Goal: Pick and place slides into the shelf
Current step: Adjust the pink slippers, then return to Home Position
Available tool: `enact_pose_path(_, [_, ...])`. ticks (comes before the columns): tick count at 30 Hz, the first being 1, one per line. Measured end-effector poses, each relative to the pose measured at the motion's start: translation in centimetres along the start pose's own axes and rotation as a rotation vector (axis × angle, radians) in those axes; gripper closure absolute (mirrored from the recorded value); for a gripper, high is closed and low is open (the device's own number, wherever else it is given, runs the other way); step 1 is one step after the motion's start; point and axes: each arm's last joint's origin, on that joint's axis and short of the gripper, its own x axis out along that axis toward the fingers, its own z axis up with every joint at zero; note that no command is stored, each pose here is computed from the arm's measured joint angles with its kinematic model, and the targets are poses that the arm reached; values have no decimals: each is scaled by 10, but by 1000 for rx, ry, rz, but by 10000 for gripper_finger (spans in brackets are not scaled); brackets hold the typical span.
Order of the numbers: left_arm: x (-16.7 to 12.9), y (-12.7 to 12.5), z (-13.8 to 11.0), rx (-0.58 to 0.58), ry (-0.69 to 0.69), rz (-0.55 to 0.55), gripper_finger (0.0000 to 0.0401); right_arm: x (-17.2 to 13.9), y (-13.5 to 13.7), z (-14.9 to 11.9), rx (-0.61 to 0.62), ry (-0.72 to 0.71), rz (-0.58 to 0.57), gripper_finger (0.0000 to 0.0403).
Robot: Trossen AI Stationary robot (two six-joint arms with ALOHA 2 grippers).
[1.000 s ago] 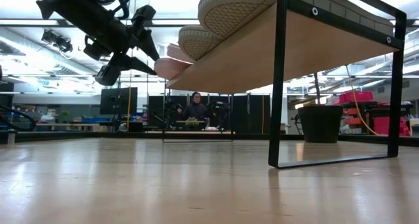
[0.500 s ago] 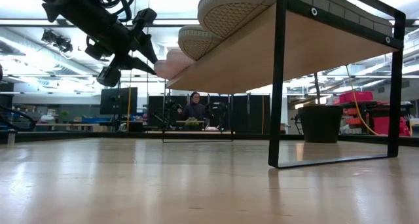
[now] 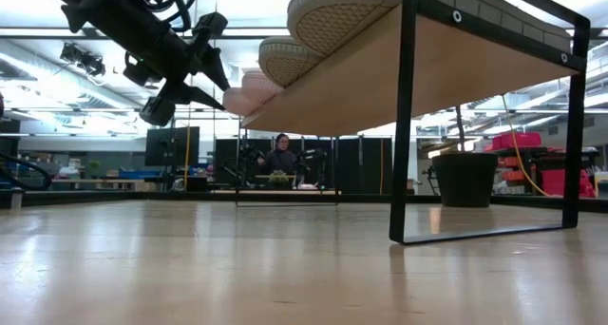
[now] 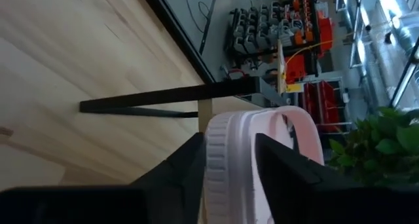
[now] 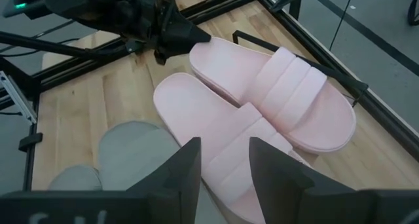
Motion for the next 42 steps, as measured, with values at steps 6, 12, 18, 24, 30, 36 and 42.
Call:
enact_pose_path(6, [-7,2,-3,56,-24,-16,212,0,0,-1,-6,7,-3,269])
enact_pose_path(12, [-28,-1,-3,144,-61,-70,187,-1,-2,-5,-30,45,-18,269])
enact_pose_path(18, [-59,-16,9,440,40,-144,218,-11,-6,-6,-60,40,-26,270])
enact_pose_path(24, [-69,-50,15,645,300,-422,309,-11,-19,-1,-33,33,-25,284])
enact_pose_path(30, [-47,-37,30,600,342,-834,393,-5,-26,8,-8,-14,3,298])
enact_pose_path(36, [-53,15,73,461,103,-1080,396,-6,-24,8,-41,-26,-1,370])
enact_pose_path(42, [-61,26,82,519,107,-1178,397,-5,-27,8,-25,-26,-26,396])
